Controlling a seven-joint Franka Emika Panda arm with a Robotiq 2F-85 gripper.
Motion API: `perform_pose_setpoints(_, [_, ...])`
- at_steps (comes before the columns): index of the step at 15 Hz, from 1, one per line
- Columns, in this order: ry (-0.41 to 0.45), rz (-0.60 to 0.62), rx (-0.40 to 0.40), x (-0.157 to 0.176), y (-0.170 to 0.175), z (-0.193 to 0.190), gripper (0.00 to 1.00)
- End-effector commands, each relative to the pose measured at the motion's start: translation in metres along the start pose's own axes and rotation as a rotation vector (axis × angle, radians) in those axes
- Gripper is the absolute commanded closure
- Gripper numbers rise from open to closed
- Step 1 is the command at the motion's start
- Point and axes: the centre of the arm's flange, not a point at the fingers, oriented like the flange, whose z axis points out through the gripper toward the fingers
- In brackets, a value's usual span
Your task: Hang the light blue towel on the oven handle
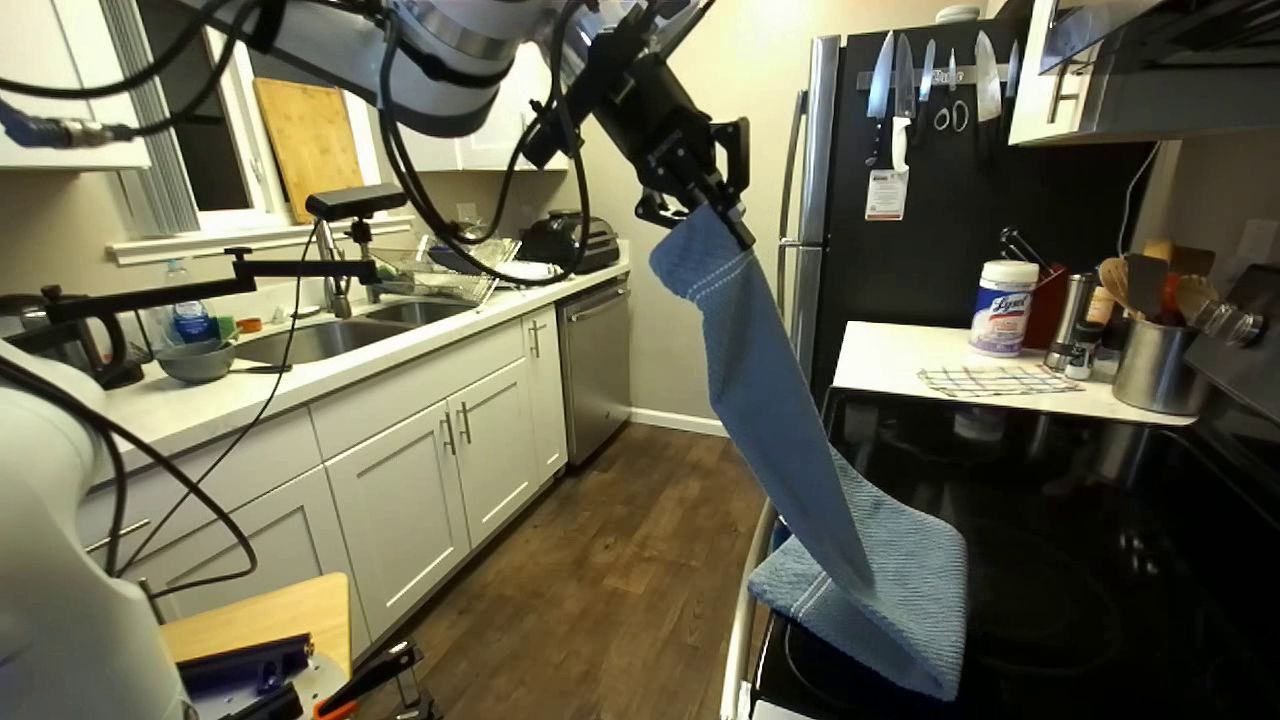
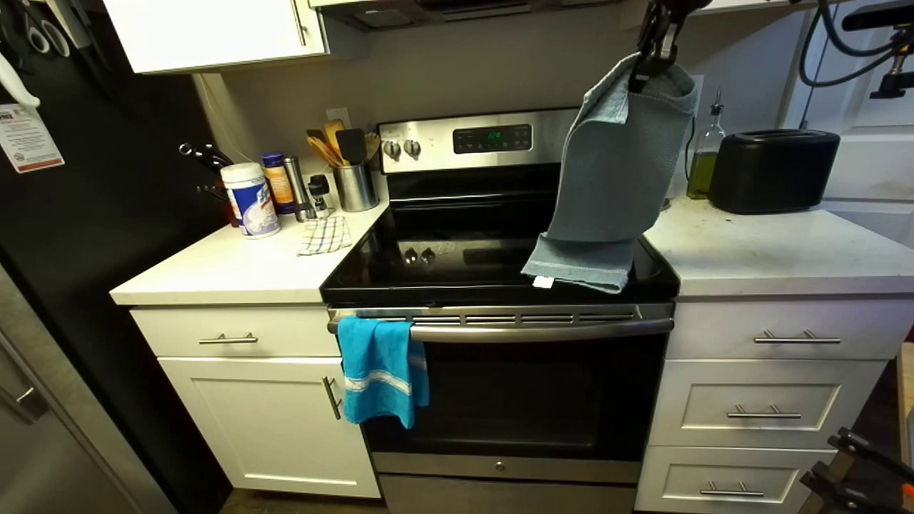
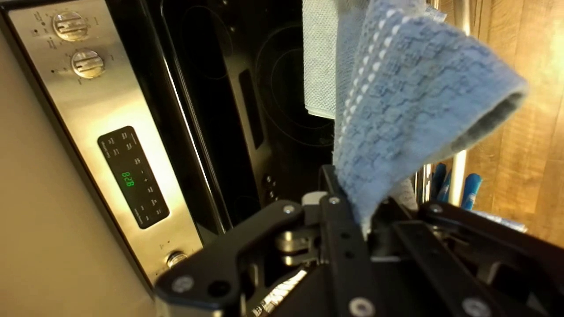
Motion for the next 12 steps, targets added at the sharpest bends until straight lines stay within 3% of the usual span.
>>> perform_pose_setpoints(1, [0.045,-0.066,0.023,-0.014,-0.001,-0.026,0.98])
perform_pose_setpoints(12, [0.131,-0.155,-0.039,-0.018,-0.021,-0.092,0.98])
